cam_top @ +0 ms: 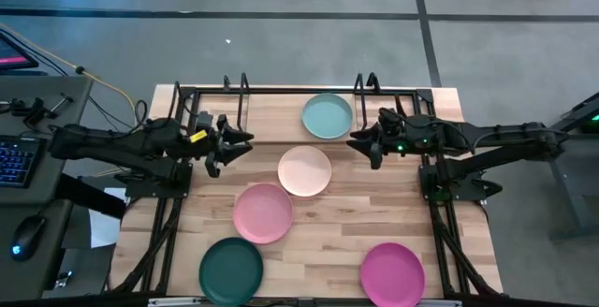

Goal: Place and stack plates onto a shelf
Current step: Put the pink plate on the shelf

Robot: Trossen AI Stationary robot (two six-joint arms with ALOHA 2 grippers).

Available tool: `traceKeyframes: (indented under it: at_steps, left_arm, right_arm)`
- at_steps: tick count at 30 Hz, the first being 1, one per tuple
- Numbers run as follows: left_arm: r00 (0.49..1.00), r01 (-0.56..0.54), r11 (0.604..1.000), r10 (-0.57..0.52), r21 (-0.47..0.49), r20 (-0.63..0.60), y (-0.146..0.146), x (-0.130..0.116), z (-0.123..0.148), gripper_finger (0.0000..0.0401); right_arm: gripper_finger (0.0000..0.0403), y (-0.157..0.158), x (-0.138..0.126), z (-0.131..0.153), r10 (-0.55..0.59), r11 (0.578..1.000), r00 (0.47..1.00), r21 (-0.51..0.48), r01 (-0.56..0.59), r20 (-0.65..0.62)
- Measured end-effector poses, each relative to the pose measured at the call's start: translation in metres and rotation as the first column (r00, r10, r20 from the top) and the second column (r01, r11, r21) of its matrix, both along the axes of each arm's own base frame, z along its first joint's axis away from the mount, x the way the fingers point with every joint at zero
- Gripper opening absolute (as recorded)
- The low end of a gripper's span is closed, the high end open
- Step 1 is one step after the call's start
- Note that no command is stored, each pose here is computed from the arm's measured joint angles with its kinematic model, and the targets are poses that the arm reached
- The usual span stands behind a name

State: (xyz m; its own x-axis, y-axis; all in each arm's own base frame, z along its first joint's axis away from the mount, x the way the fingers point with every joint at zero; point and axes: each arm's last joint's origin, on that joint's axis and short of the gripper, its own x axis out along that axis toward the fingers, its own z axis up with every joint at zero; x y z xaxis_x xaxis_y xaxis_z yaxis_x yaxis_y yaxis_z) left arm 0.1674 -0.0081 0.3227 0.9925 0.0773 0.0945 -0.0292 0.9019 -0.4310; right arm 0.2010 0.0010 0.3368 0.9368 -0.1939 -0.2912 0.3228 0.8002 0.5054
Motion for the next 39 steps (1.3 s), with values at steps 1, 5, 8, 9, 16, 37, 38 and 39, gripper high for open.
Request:
traceKeyframes:
  at_steps: [1, 5, 8, 9, 16, 37, 38, 39]
  left_arm:
    - [1.0, 0.002, 1.0, -0.002, -0.023, 0.009, 0.0, 0.001, 0.001, 0.0182]
    - [0.998, -0.043, 0.998, 0.045, -0.045, 0.044, 0.002, 0.003, 0.003, 0.0182]
    - [0.998, -0.059, 0.991, 0.061, -0.121, 0.01, 0.005, 0.005, 0.002, 0.0182]
    - [0.997, -0.066, 0.988, 0.061, -0.141, -0.036, 0.005, 0.006, 0.002, 0.0182]
    - [0.819, -0.187, 0.932, -0.027, -0.311, -0.574, -0.005, 0.001, -0.01, 0.0182]
    - [0.398, -0.562, 0.706, -0.226, -0.431, -0.889, -0.062, 0.013, -0.149, 0.0181]
    - [0.402, -0.569, 0.696, -0.228, -0.437, -0.887, -0.062, 0.013, -0.152, 0.0181]
    - [0.394, -0.585, 0.687, -0.224, -0.431, -0.891, -0.062, 0.013, -0.156, 0.0181]
  right_arm:
    - [0.0169, 0.0, 0.0, 0.0, 0.0, 1.0, 1.0, -0.001, 0.0, -0.001]
    - [0.0169, 0.0, 0.0, 0.0, 0.0, 1.0, 1.0, -0.008, 0.0, -0.002]
    - [0.0169, -0.001, 0.0, 0.0, -0.003, 1.0, 1.0, -0.008, 0.003, -0.002]
    - [0.0169, -0.001, 0.0, 0.0, -0.003, 1.0, 1.0, -0.008, 0.003, -0.002]
    - [0.0169, -0.001, 0.0, 0.0, -0.004, 1.0, 1.0, -0.004, 0.004, -0.001]
    - [0.0169, -0.001, 0.0, -0.001, -0.005, 1.0, 1.0, -0.002, 0.005, -0.012]
    - [0.0169, -0.001, 0.0, -0.002, -0.005, 1.0, 1.0, -0.002, 0.005, -0.016]
    - [0.0169, -0.001, 0.0, -0.002, -0.005, 1.0, 1.0, -0.002, 0.005, -0.021]
